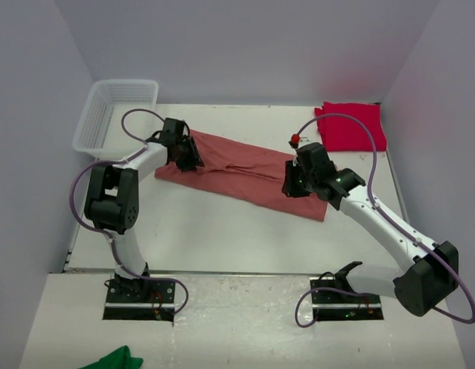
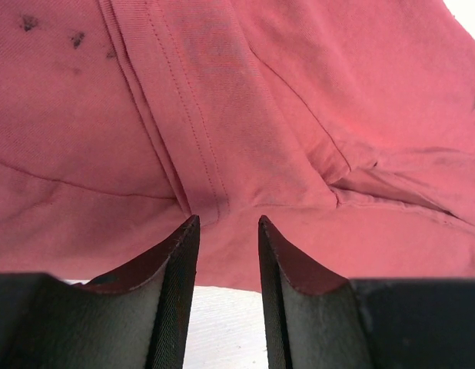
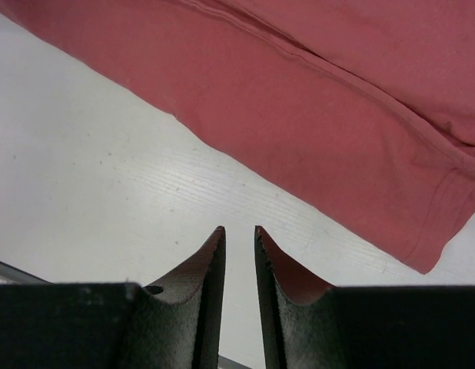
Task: Fold and stack the t-shirts
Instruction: Fold the other side of the tshirt into a rectangle
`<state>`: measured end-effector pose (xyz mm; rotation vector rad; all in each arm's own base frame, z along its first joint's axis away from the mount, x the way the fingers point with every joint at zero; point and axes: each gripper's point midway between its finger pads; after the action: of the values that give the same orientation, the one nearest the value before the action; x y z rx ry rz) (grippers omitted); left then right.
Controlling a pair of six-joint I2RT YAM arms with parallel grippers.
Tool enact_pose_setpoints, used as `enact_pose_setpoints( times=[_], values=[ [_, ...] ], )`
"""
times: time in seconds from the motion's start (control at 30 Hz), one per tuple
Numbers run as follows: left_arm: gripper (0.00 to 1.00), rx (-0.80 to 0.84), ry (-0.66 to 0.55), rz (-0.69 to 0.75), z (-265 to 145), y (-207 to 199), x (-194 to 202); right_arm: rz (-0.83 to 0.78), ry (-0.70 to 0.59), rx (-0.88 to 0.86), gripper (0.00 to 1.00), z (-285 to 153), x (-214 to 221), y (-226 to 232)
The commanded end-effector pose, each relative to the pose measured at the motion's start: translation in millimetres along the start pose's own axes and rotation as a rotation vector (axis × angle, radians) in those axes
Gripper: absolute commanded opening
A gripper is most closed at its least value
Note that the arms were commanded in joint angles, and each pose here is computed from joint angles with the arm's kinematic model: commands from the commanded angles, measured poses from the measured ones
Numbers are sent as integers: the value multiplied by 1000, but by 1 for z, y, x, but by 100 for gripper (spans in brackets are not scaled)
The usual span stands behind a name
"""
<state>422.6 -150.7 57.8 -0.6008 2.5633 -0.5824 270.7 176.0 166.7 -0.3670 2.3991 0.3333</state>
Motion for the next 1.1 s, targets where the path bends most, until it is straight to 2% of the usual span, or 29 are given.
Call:
enact_pose_setpoints(
  times=[0.0, 0.7, 0.8, 1.07],
  values=[
    [38, 10, -47, 14, -7, -9, -14, 14, -37, 7, 23, -2, -6, -1],
    [37, -43, -13, -3, 15, 8, -5, 22, -48, 11, 24, -3, -1, -4],
    [31, -40, -5, -7, 21, 7, -6, 20, -38, 10, 24, -2, 1, -4],
    [0, 8, 5, -17, 21, -7, -8, 19, -25, 14, 24, 2, 6, -6]
  ],
)
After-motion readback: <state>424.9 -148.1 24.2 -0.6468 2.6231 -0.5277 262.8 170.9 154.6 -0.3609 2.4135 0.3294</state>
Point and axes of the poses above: each gripper's point midway between its finger pads, its own z axis out along the fingers, its own y axis along the line the jaws close on, x = y × z, and after that the axes turned 9 degrees about -z, right-handed
